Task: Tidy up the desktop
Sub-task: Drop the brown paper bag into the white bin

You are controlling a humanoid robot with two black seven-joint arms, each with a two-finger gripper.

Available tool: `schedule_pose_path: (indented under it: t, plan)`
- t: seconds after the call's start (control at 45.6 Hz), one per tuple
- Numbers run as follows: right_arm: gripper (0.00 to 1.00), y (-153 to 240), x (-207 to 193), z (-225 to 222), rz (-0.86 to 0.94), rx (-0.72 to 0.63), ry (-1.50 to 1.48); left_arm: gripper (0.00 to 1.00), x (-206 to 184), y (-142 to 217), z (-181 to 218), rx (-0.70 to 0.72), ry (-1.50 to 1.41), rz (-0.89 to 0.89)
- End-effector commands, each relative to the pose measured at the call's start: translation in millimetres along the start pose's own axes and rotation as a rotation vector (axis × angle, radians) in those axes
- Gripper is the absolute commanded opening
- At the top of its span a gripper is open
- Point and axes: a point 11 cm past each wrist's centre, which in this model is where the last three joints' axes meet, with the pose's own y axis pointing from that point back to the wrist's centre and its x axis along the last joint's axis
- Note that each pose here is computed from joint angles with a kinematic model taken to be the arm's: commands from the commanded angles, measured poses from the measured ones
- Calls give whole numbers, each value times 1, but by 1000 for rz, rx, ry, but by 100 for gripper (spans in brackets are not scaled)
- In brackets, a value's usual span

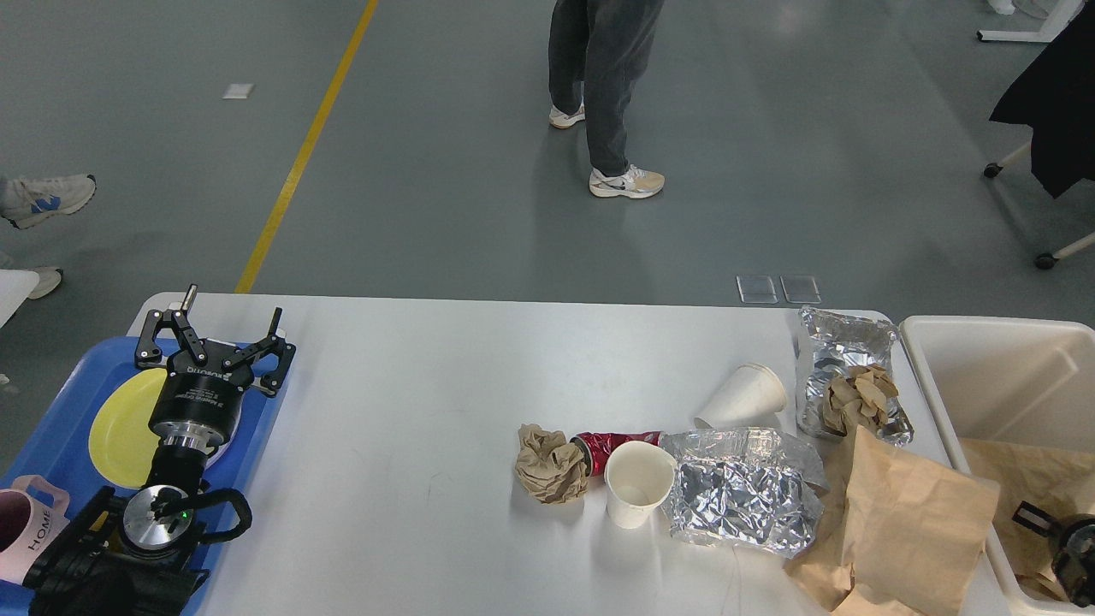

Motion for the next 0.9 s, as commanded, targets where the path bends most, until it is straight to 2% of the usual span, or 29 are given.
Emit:
schedule_pose_path:
  t: [0.0,0.351,0.482,0.68,0.789,0.877]
  plan:
    - [100,0,3,-2,55,6,1,96,0,0,0,0,0,0]
    - [100,0,6,3,60,0,-1,96,0,0,0,0,0,0]
    - [100,1,-4,9,1,-10,-2,96,0,0,0,0,0,0]
    - [100,17,35,24,-64,-62,28,96,0,0,0,0,0,0]
    - [100,39,77,11,-64,-101,98,96,0,0,0,0,0,0]
    - [100,64,92,-1,-118,-113,167,96,0,0,0,0,0,0]
